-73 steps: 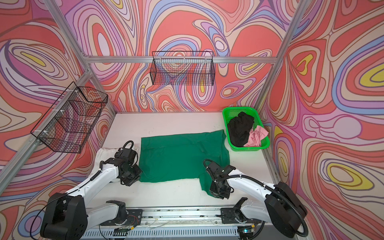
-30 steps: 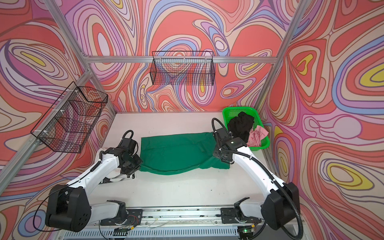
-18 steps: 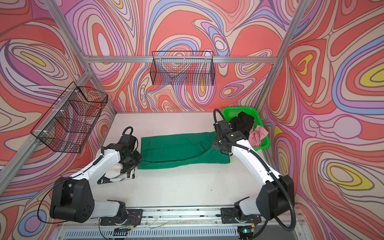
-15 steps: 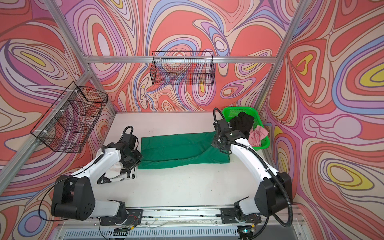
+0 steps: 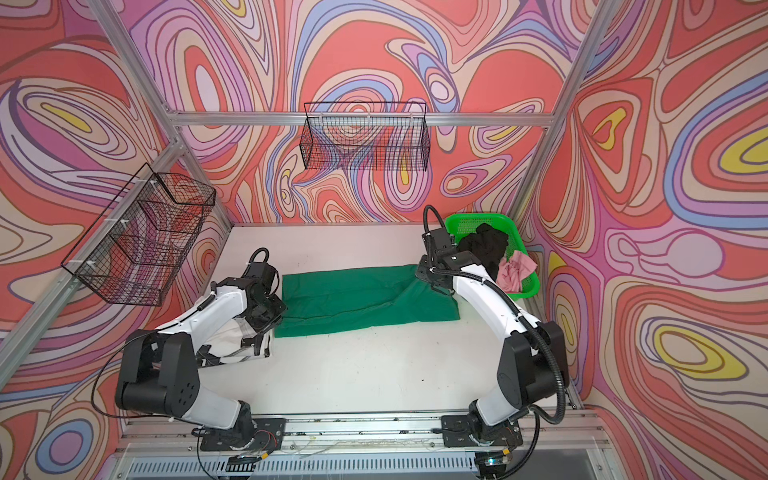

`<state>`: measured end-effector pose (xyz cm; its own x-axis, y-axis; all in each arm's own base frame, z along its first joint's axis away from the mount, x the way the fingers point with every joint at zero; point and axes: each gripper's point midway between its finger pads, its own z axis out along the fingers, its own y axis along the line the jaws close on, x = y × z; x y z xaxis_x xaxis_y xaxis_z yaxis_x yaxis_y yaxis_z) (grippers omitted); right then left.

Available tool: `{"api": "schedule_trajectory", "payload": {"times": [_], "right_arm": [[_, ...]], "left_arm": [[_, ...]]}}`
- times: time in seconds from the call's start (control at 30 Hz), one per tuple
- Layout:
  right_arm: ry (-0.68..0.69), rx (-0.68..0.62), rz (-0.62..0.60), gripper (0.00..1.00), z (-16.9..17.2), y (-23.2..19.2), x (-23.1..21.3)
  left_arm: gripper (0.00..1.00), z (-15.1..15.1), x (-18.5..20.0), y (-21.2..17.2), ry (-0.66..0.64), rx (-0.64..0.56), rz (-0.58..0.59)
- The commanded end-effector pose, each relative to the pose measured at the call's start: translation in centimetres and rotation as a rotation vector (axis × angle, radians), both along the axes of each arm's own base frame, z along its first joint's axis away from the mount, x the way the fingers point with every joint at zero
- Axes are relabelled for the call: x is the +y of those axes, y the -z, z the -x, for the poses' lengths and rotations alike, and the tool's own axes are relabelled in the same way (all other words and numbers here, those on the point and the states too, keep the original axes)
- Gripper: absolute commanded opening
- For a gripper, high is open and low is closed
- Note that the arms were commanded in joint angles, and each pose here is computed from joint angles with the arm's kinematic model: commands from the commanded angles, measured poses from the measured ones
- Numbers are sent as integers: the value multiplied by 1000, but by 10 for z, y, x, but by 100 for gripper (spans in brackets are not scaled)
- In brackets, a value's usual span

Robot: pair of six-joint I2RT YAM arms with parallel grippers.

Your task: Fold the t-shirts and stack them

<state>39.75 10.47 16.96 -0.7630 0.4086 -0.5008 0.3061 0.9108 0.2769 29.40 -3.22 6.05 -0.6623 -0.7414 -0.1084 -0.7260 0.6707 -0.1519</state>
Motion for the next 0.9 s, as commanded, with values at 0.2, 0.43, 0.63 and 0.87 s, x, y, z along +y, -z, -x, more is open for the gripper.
{"api": "schedule_trajectory", "payload": {"times": [0.2,0.43,0.63,0.87], "right_arm": [[44,-38,-12,0,-29,1,-5],[60,-31,-7,0,-41,10,-9],[66,-14,-7,0,-46,23,-12],[74,5,5,0,-49,34,-16]], "left_arm": [[0,-16,9,-4,-11,-5,-28],[0,-19,10,4,-17,19,-16],[0,-24,10,4,-19,21,-9],[3,-28,9,9,-15,45,-5]]}}
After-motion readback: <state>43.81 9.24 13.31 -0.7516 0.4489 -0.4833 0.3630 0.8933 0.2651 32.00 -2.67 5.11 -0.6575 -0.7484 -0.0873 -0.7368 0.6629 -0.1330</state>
